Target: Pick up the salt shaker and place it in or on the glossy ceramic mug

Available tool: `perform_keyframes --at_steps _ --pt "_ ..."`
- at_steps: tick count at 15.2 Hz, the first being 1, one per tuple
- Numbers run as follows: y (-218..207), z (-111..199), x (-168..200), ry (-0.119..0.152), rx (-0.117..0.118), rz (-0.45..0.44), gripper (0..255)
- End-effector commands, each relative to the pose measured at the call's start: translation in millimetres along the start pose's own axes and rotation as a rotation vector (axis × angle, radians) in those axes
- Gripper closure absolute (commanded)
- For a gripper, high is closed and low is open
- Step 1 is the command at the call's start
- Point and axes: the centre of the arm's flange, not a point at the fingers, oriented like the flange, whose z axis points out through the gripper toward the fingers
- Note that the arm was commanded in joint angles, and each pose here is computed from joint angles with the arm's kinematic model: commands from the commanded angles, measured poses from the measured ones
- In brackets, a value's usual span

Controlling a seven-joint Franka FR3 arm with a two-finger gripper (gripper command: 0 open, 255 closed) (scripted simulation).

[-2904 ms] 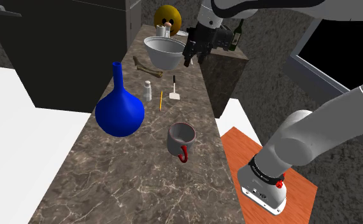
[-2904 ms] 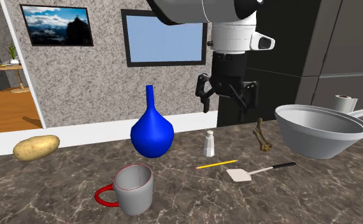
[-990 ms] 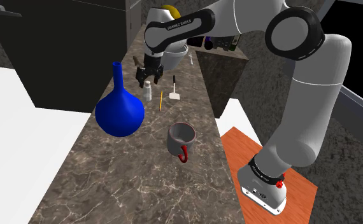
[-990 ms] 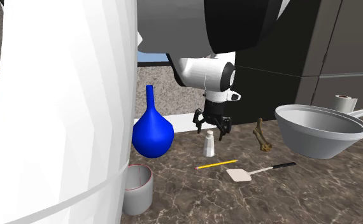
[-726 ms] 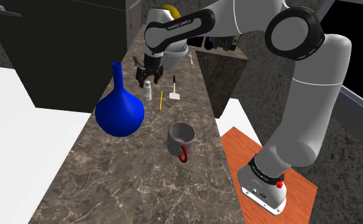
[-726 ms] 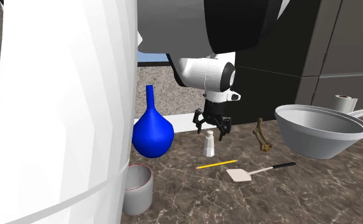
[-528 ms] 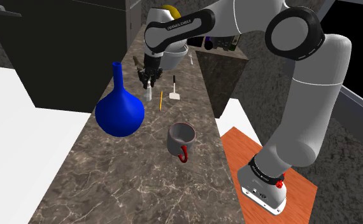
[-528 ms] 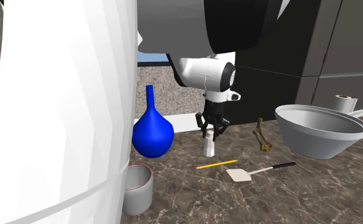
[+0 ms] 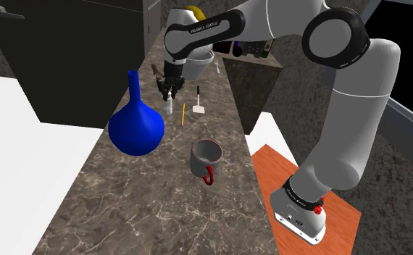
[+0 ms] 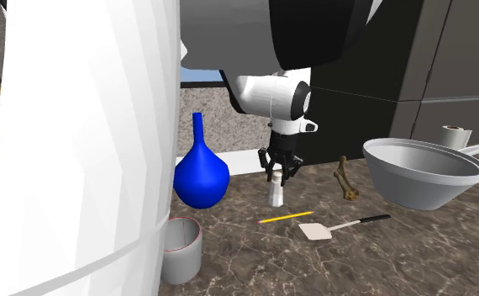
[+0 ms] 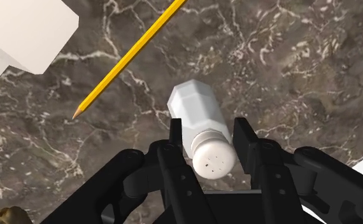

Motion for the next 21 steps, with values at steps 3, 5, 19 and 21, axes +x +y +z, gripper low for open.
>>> perform_keyframes --at_steps 3,5,19,21 --pt "-1.9 -18.4 0.1 0.000 0.000 0.000 255" --pt "-2.9 -28.9 0.1 0.000 0.000 0.000 255" --pt "-9.5 -102.5 0.6 0.000 0.000 0.000 255" --pt "-10.4 -113.0 0.7 0.000 0.000 0.000 255"
